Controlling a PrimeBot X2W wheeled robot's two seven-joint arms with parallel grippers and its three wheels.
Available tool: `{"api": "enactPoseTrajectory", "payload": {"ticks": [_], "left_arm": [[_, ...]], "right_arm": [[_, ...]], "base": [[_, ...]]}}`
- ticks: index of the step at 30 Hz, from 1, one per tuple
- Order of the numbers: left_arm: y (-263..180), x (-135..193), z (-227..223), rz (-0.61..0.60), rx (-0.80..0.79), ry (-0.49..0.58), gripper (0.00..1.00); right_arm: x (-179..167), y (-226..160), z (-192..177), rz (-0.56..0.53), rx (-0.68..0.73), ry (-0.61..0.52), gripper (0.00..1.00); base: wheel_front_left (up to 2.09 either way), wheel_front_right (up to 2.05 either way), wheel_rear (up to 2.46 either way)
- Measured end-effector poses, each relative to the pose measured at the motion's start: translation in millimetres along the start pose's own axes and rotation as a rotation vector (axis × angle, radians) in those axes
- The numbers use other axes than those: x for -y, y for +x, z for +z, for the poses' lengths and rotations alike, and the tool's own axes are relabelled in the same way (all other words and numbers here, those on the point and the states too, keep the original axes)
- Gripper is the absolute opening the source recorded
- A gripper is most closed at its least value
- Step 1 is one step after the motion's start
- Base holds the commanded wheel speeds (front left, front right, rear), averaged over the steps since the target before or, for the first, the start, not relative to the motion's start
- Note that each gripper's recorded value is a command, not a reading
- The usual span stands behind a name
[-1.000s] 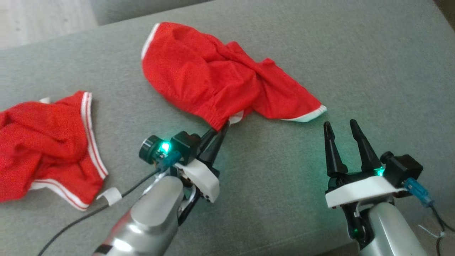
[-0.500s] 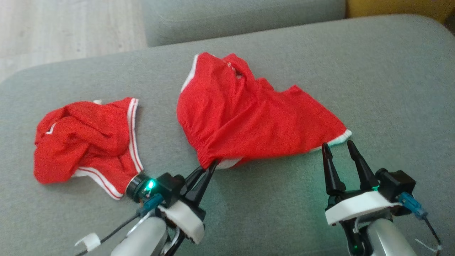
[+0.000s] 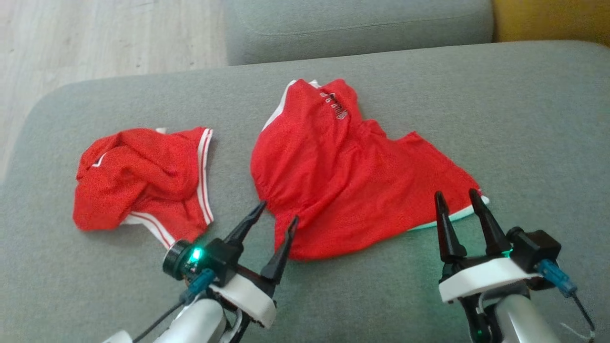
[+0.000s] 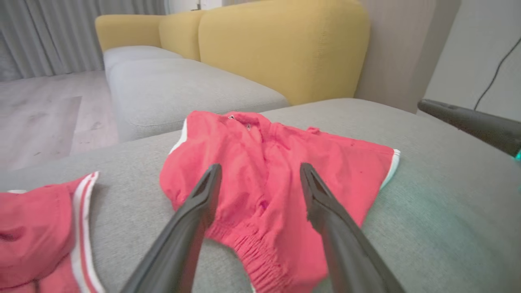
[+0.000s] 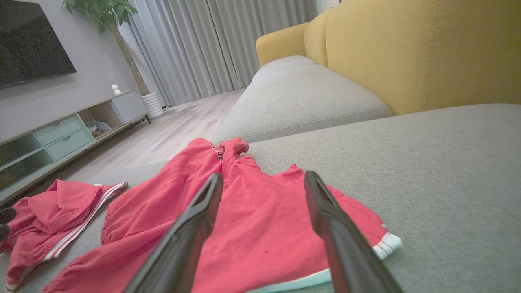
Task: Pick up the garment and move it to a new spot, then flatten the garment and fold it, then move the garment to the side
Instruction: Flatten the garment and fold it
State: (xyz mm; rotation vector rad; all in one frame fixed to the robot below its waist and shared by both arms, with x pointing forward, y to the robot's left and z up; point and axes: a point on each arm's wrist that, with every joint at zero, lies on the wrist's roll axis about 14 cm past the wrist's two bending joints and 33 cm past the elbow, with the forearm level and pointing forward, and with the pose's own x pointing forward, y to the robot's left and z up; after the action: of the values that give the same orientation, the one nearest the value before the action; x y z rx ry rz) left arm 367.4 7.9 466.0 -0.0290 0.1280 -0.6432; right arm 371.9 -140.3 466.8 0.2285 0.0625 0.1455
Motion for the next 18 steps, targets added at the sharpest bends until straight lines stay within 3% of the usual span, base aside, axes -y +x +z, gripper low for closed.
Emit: {"api": "enactPoseTrajectory", "payload": {"ticks": [11,18], "left_arm": [[-19,-18,-6,0.121,0.025,-0.087,1.0],[-20,-21,-7,0.145,0.028,-0.113,1.0]], "right_arm": [[4,21,-9,0.004,-0.071,-0.06,1.0],[-11,47,4,0.053,-0.037,-0.072,1.0]], "base": [[0.0,0.0,0.0],[0.0,0.0,0.0]]}}
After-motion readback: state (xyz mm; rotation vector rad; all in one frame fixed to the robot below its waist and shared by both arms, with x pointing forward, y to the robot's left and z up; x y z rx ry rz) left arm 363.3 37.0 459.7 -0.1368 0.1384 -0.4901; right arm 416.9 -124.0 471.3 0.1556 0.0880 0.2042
